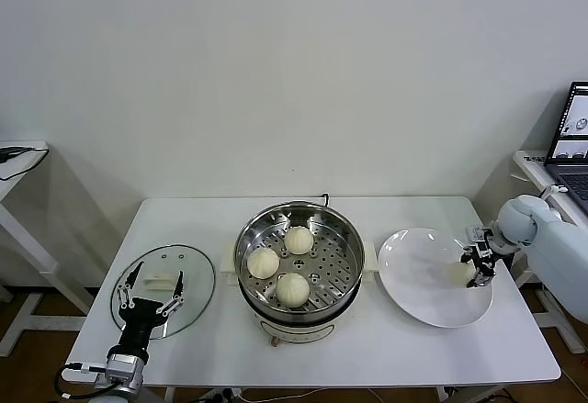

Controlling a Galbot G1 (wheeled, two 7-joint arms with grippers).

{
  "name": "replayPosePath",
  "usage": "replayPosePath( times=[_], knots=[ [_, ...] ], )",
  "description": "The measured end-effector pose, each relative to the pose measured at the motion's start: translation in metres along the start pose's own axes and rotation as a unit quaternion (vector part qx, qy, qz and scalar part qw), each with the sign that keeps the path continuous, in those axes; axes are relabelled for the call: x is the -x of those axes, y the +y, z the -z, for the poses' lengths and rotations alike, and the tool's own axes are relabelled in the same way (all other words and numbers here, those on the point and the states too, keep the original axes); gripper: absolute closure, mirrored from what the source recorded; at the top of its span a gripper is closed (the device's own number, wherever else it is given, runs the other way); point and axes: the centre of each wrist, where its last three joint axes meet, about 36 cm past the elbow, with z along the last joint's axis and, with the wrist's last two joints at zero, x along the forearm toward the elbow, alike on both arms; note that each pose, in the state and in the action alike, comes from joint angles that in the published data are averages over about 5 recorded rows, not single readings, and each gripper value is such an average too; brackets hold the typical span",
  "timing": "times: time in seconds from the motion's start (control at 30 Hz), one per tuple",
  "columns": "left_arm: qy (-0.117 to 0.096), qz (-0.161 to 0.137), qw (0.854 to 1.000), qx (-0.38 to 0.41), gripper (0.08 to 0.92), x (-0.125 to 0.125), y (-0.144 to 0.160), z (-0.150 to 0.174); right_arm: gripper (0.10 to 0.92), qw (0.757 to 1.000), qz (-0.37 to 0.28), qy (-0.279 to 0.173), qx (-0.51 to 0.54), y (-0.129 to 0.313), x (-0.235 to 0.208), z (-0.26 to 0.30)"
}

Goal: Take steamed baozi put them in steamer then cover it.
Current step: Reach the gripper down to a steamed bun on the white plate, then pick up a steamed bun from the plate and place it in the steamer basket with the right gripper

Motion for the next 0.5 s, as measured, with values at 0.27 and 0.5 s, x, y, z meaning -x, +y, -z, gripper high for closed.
replayPosePath(
  times=[0.27,0.5],
  knots=[
    [-0.002,-0.002,1.000,0.001,0.177,-0.001,-0.001,0.002,0.378,1.000,0.000,-0.007,0.002,-0.001,-0.013,-0.001],
    [-0.006,-0.003,1.000,0.000,0.177,-0.001,-0.003,0.006,0.378,1.000,-0.003,-0.029,0.009,-0.002,-0.047,-0.001]
  ],
)
